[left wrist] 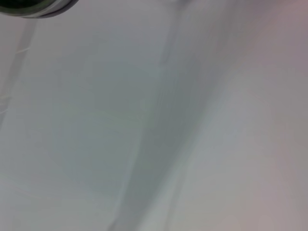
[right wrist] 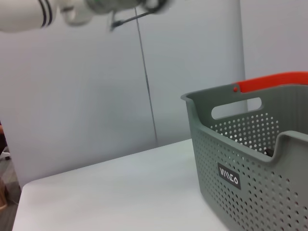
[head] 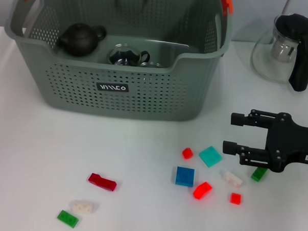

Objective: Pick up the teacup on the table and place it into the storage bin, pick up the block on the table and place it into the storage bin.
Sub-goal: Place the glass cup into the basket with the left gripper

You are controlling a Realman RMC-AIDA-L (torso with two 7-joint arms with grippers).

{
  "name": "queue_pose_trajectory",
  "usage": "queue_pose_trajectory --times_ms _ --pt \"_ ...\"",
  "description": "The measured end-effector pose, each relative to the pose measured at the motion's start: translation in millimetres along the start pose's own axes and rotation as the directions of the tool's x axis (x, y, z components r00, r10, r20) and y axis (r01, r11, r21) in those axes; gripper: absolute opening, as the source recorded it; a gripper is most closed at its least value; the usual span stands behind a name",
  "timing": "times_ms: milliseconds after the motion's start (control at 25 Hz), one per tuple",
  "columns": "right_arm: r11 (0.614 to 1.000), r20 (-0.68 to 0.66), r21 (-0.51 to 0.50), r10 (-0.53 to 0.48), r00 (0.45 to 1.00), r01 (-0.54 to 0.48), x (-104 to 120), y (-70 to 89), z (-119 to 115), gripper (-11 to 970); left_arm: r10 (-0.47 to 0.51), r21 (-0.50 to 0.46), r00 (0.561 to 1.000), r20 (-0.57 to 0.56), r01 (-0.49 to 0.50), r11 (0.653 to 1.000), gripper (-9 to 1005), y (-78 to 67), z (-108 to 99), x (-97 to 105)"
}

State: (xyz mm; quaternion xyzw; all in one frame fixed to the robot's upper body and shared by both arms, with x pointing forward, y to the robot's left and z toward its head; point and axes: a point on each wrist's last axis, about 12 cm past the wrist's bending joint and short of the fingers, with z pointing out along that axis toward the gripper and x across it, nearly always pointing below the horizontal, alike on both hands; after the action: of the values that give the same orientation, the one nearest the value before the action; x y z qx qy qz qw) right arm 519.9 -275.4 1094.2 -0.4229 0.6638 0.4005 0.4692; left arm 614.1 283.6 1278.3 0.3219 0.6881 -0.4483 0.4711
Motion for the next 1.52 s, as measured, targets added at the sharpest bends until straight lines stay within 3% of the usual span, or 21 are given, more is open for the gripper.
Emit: queue_pose_trajectory --times_ms 120,320,520,680,920,1520 --pt "1.0 -0.009 0.005 0.003 1.0 -0.003 2 0.0 0 741 0.028 -0.182 0.988 -0.153 -0.056 0.982 38 7.7 30 -28" --pt "1.0 -0.037 0.013 0.009 0.999 -0.008 6 -0.8 0 741 0.054 -0.39 0.919 -0.39 -0.217 0.895 38 20.0 80 -41" --pt "1.0 -0.042 0.022 0.011 0.999 -0.01 7 -1.6 1 741 0.076 -0.461 0.809 -0.583 -0.407 0.788 38 28.4 118 -19" --pt "1.0 -0.041 0.021 0.014 0.999 -0.013 7 -1.4 2 741 0.123 -0.419 0.706 -0.698 -0.541 0.729 38 27.2 143 8" --pt "0.999 -0.043 0.024 0.024 0.999 -0.023 7 -2.0 1 740 0.114 -0.364 0.631 -0.767 -0.575 0.733 38 37.4 150 35" --pt "1.0 -0.038 0.026 0.017 0.999 -0.016 4 -4.4 2 740 0.136 -0.343 0.591 -0.795 -0.623 0.703 39 45.2 154 44"
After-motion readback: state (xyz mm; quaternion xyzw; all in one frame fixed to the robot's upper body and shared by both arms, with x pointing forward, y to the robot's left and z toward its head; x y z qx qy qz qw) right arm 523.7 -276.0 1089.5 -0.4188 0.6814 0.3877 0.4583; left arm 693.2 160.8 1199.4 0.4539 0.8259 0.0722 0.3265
